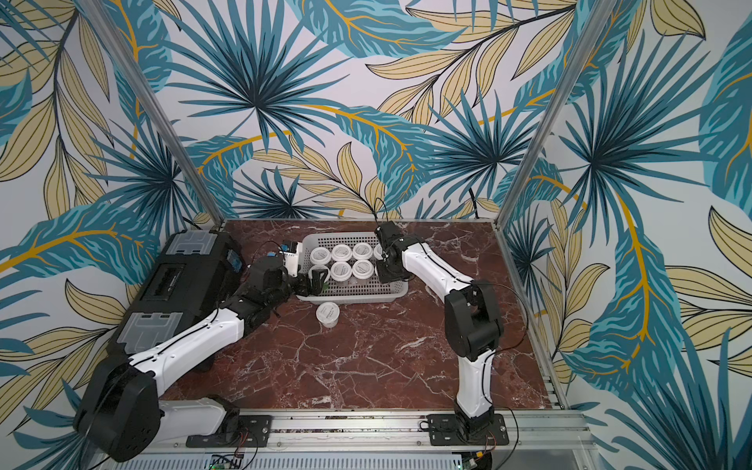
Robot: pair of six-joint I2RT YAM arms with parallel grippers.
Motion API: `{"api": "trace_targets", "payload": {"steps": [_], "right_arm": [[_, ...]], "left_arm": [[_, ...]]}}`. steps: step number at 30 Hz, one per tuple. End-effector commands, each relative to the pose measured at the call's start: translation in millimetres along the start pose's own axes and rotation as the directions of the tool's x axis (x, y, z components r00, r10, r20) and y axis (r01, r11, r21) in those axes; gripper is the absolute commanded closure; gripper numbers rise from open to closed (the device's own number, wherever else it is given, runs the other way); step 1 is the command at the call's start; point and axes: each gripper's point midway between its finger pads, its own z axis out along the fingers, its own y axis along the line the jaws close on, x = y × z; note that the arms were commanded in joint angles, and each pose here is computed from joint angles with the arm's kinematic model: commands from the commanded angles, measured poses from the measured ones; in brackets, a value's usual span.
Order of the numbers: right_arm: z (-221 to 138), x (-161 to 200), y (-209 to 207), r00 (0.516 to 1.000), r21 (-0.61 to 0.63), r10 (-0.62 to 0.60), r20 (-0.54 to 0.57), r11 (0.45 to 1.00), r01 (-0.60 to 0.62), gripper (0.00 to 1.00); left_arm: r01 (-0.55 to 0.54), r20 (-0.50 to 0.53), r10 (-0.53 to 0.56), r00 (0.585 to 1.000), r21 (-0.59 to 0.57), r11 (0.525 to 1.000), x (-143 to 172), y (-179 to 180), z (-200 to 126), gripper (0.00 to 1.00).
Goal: Put the yogurt in the basket
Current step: Place the yogurt in the basket.
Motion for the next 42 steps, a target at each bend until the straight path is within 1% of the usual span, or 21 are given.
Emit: {"api": "trace_targets", "payload": {"steps": [1,14,30,33,37,38,39,42], "right_arm": [[7.3,1.0,2.2,1.000,-0.005,0.000,-0.013,1.000,0.000,0.53],[22.2,-1.3,4.6,0.999,-0.003,-0.007,-0.034,1.000,0.007,0.54],[24.6,-3.0,6.5,0.999,-0.011,-0.007,-0.031,1.000,0.006,0.54],[22.5,-1.2,6.4,0.999,-0.014,-0.005,-0.032,1.000,0.004,0.54],[4.0,-0.3,6.5,1.000,-0.034,0.012,0.001,0.999,-0.012,0.54],[-4.3,-3.0,7.3,0.999,-0.045,0.020,0.033,0.999,-0.018,0.53],[-11.9,-4.6,7.9,0.998,-0.057,0.029,0.061,0.998,-0.025,0.50],[-35.2,-12.5,5.8,0.987,-0.074,0.055,0.152,0.996,-0.044,0.31]], "left_arm": [[-0.017,0.028,0.017,0.999,0.018,1.000,-18.2,-8.4,-0.6,0.00],[-0.017,0.028,0.016,0.999,0.018,1.000,-17.7,-8.6,-1.0,0.00],[-0.018,0.033,0.018,0.999,0.019,1.000,-18.2,-9.0,-2.2,0.00],[-0.018,0.032,0.017,0.999,0.018,1.000,-17.9,-8.6,-1.9,0.00],[-0.018,0.031,0.018,0.999,0.016,1.000,-17.7,-8.3,-1.7,0.00],[-0.018,0.032,0.017,0.999,0.018,1.000,-18.0,-8.8,-1.8,0.00],[-0.019,0.030,0.018,0.999,0.018,1.000,-17.8,-8.4,-1.5,0.00],[-0.020,0.030,0.019,0.999,0.018,1.000,-18.3,-8.8,-1.2,0.00]]}}
